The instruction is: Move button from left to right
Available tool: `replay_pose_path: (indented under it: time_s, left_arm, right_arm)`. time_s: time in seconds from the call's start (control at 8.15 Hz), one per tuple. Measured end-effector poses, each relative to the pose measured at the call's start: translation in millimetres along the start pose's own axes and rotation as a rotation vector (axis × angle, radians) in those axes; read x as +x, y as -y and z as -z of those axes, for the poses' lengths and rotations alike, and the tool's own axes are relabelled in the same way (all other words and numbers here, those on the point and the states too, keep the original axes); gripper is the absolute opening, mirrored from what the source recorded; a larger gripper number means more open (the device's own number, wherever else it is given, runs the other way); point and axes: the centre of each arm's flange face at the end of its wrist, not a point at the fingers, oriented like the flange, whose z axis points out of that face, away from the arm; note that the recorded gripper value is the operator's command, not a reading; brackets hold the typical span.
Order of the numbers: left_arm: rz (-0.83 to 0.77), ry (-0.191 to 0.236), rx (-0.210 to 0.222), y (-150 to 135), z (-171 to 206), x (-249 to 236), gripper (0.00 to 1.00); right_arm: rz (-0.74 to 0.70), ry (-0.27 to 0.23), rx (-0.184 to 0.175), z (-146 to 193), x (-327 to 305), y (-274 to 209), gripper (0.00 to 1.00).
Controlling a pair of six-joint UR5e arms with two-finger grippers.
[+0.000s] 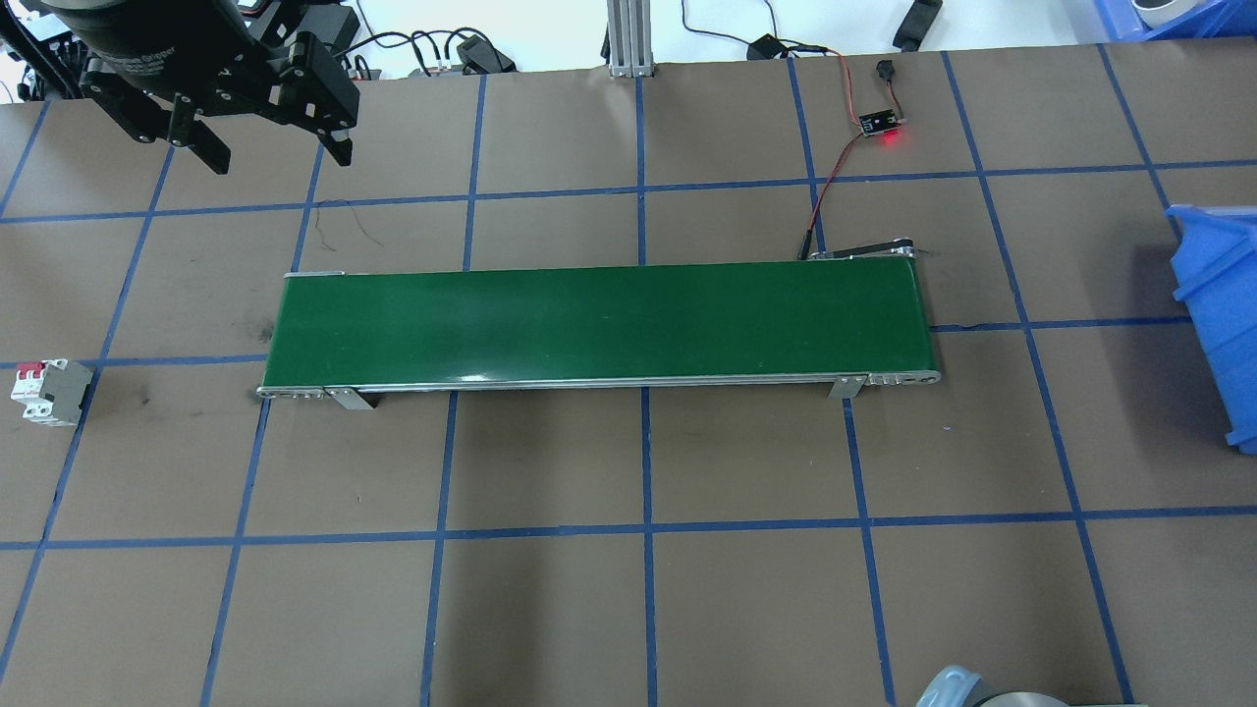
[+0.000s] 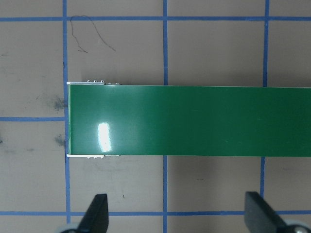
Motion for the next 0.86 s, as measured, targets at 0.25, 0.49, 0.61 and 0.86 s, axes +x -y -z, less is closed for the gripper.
replay_pose_path:
  time_s: [0.25, 0.49, 0.61, 0.86]
  left_arm:
    - [0.000, 0.000, 0.001, 0, 0, 0, 1.00]
    - [0.000, 0.000, 0.001, 0, 1, 0, 1.00]
    - [-0.001, 0.000, 0.001, 0, 1, 0, 1.00]
    - [-0.001, 0.000, 0.001, 0, 1, 0, 1.00]
  right_arm:
    - [-0.152, -0.031, 0.006, 38, -56, 62, 1.00]
    - [-0.301, -0.016, 0.007, 60, -120, 125, 1.00]
    - [-0.369, -0.008, 0.003, 66, -154, 156, 1.00]
    - [-0.471, -0.006, -0.006, 72, -218, 206, 1.00]
